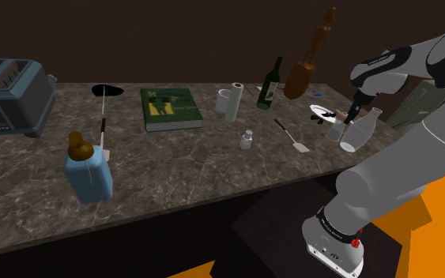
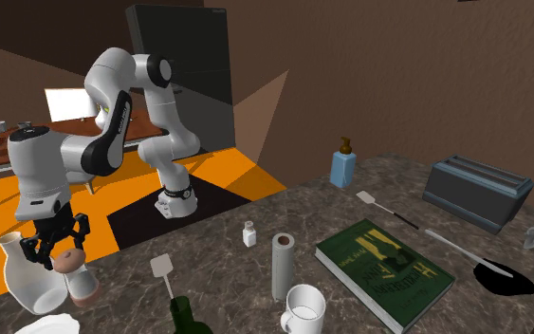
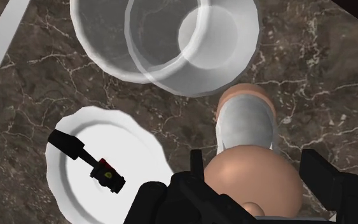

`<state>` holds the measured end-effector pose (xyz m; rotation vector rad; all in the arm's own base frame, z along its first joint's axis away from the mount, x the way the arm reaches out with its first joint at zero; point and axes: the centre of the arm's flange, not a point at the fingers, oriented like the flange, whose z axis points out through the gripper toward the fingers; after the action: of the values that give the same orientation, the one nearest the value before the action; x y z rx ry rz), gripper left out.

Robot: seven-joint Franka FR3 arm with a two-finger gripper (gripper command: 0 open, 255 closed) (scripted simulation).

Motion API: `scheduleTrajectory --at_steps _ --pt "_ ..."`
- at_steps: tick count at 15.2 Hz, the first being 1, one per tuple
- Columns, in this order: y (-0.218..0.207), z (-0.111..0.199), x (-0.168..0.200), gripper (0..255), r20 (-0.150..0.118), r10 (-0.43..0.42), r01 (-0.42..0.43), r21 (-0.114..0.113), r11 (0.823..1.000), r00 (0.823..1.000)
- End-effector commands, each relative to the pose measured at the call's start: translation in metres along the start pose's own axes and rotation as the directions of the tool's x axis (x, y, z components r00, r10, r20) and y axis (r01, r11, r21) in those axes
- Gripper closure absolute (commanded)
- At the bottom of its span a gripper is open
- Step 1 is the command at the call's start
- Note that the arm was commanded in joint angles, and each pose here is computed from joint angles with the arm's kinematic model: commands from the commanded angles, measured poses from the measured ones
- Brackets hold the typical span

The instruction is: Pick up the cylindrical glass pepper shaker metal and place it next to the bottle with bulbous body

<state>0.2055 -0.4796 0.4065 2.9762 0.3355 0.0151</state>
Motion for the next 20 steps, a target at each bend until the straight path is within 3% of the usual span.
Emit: scheduleTrajectory --at_steps 1,2,3,8,12,20 --pt "0.000 0.000 0.000 255 0.000 0.000 0.000 0.000 1.000 1.000" --pt "0.000 0.000 0.000 255 0.000 0.000 0.000 0.000 1.000 1.000" --pt "0.000 0.000 0.000 0 0.000 0.000 0.000 0.000 1.000 1.000" --pt "0.000 0.000 0.000 0 0.000 0.000 0.000 0.000 1.000 1.000" --pt "0.000 -0.050 0.000 0 0.000 0.000 0.000 0.000 1.000 1.000" --pt "0.000 -0.050 0.000 0 0.000 0.000 0.000 0.000 1.000 1.000"
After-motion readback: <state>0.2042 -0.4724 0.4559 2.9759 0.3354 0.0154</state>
